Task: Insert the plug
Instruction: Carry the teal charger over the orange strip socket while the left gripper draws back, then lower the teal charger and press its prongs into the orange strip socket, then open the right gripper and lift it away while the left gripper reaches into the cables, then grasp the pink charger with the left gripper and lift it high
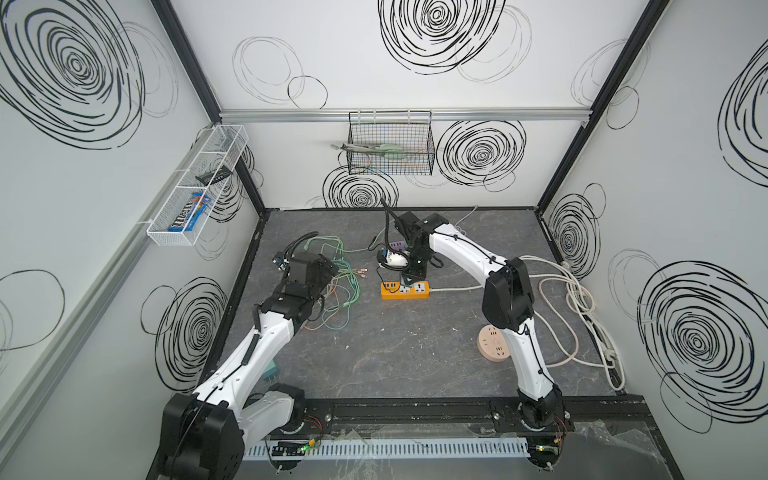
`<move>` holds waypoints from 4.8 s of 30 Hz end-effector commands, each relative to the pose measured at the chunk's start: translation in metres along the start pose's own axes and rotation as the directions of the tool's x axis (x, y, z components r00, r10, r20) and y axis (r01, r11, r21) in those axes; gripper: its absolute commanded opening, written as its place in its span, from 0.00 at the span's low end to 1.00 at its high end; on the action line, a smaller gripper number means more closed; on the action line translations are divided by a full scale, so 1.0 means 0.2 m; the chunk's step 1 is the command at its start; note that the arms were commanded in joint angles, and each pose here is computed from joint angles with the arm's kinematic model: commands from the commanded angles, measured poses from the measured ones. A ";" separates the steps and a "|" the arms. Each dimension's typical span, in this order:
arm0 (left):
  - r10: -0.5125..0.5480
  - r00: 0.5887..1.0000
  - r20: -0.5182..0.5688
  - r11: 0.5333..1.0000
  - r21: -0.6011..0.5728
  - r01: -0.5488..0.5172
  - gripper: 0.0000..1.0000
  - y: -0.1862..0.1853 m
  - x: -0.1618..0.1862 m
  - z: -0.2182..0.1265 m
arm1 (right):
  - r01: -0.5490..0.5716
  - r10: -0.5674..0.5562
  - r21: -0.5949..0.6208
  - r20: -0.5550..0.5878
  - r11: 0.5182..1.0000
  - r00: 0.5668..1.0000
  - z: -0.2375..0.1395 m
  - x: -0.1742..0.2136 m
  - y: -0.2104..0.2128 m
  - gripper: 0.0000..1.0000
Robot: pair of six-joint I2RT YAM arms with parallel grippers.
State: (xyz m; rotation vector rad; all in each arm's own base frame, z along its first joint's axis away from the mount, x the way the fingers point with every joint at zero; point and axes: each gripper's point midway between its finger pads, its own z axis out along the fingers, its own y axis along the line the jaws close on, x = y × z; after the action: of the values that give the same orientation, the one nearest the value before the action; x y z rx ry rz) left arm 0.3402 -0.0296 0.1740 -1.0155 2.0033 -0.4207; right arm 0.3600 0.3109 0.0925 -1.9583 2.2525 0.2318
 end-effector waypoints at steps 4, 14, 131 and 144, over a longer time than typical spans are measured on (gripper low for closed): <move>0.011 0.997 0.079 1.000 -0.013 -0.009 0.96 0.04 -0.09 -0.03 | 0.048 -0.049 -0.033 -0.023 0.998 0.999 -0.02 0.01 0.08 0.00; -0.019 0.998 0.052 0.999 -0.025 0.021 0.96 0.09 -0.08 -0.01 | 0.073 -0.075 -0.028 -0.059 0.997 0.995 0.00 0.05 0.11 0.00; 0.394 0.802 -0.449 0.817 -0.227 -0.529 0.65 0.57 0.52 0.29 | -0.880 0.038 0.363 0.919 0.306 0.392 -1.29 0.61 -0.42 0.97; 0.408 0.843 -0.351 0.836 -0.226 -0.499 0.16 0.52 0.36 0.18 | -0.942 0.031 0.210 0.974 0.263 0.226 -1.37 0.74 -0.44 0.98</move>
State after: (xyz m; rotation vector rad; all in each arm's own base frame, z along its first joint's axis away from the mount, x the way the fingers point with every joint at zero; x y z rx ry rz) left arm 0.2939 -0.0256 0.0381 -0.6365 2.5980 0.0067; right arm 0.4295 0.1024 0.3021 -0.1664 1.6995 0.0465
